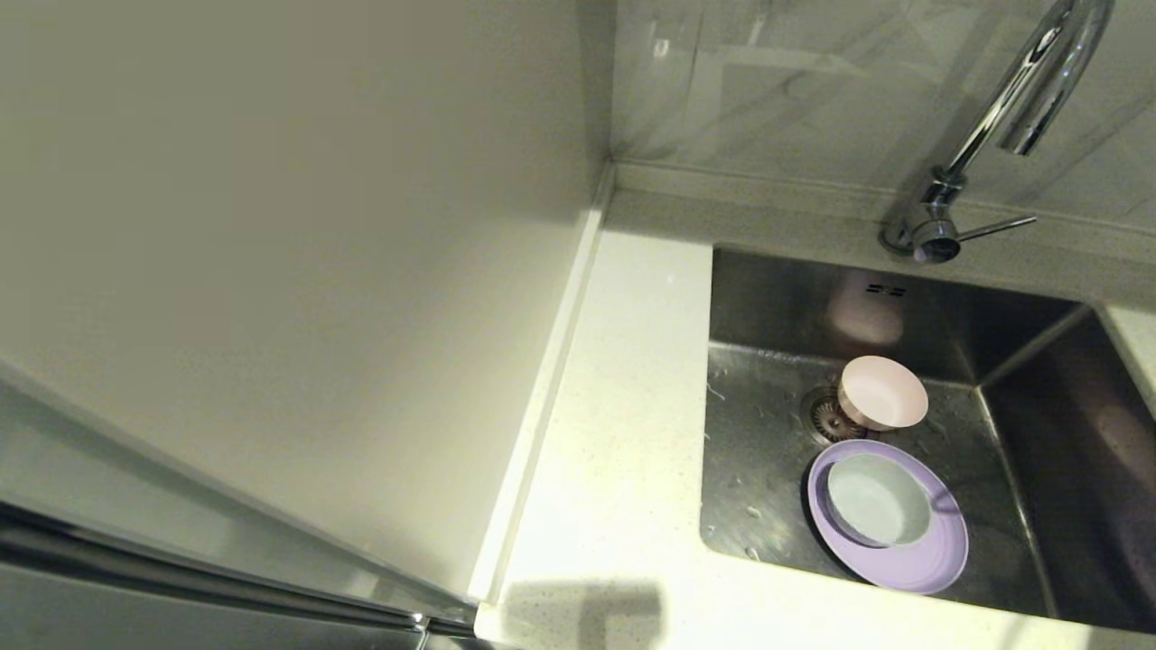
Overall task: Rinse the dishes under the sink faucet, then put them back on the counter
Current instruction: Place the bowl on the table
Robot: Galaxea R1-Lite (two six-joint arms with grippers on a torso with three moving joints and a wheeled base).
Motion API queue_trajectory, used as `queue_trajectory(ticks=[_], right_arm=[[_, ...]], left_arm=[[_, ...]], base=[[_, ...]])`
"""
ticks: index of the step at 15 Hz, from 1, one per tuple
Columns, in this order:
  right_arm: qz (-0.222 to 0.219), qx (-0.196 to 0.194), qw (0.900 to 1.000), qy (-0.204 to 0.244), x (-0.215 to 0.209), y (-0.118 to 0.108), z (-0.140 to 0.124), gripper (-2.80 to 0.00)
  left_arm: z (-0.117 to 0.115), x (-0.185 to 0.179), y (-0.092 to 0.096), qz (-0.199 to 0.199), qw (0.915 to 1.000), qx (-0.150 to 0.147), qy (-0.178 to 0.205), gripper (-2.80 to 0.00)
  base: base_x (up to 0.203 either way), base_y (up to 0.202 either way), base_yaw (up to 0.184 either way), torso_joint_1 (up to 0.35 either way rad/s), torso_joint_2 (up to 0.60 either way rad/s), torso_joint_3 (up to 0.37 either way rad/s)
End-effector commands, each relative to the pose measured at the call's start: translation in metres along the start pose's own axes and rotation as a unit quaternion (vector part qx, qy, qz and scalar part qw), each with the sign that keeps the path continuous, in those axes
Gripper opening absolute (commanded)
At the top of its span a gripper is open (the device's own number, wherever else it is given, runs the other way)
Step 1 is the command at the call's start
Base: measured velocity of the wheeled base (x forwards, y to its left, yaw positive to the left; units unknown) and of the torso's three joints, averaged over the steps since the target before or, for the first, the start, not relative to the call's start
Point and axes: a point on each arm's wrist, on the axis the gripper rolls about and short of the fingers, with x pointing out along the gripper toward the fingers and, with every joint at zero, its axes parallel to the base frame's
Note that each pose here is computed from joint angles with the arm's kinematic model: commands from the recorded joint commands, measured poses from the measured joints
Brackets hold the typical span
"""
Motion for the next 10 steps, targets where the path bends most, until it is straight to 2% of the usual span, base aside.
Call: queue_trajectory(ticks=[1,2,3,4,5,6,7,8,10], right_arm=[[-0.165,-0.078,0.982,-0.055,0.012,-0.032,-0.015,-2.8],[-0.243,-0.169,0.953,-0.062,0.015,-0.047,-0.022,-2.8],[-0.287,-0.257,0.921,-0.055,0.018,-0.057,-0.026,-2.8],[-0.31,-0.349,0.883,-0.052,0.02,-0.062,-0.026,-2.8],[-0.333,-0.426,0.84,-0.049,0.022,-0.064,-0.026,-2.8],[-0.358,-0.477,0.801,-0.044,0.024,-0.067,-0.024,-2.8],[-0.38,-0.5,0.778,-0.031,0.027,-0.074,-0.023,-2.8],[-0.389,-0.494,0.778,-0.015,0.03,-0.084,-0.026,-2.8],[-0.399,-0.469,0.788,0.027,0.037,-0.096,-0.032,-2.8]], left_arm=[[-0.001,0.0,0.0,0.0,1.0,0.0,0.001,-2.8],[-0.001,0.0,0.0,0.0,1.0,0.0,0.001,-2.8],[-0.001,0.0,0.0,0.0,1.0,0.0,0.001,-2.8],[0.0,0.0,0.0,0.0,1.0,0.0,0.001,-2.8],[-0.001,0.0,0.0,0.0,1.0,0.0,0.001,-2.8],[-0.001,0.0,0.0,0.0,1.0,0.0,0.001,-2.8],[-0.001,0.0,0.0,0.0,1.0,0.0,0.001,-2.8],[-0.001,0.0,0.0,0.0,1.0,0.0,0.001,-2.8],[-0.001,0.0,0.0,0.0,1.0,0.0,0.001,-2.8]], base=[[0.0,0.0,0.0,0.0,0.0,0.0],[0.0,0.0,0.0,0.0,0.0,0.0],[0.0,0.0,0.0,0.0,0.0,0.0],[0.0,0.0,0.0,0.0,0.0,0.0],[0.0,0.0,0.0,0.0,0.0,0.0],[0.0,0.0,0.0,0.0,0.0,0.0],[0.0,0.0,0.0,0.0,0.0,0.0],[0.0,0.0,0.0,0.0,0.0,0.0],[0.0,0.0,0.0,0.0,0.0,0.0]])
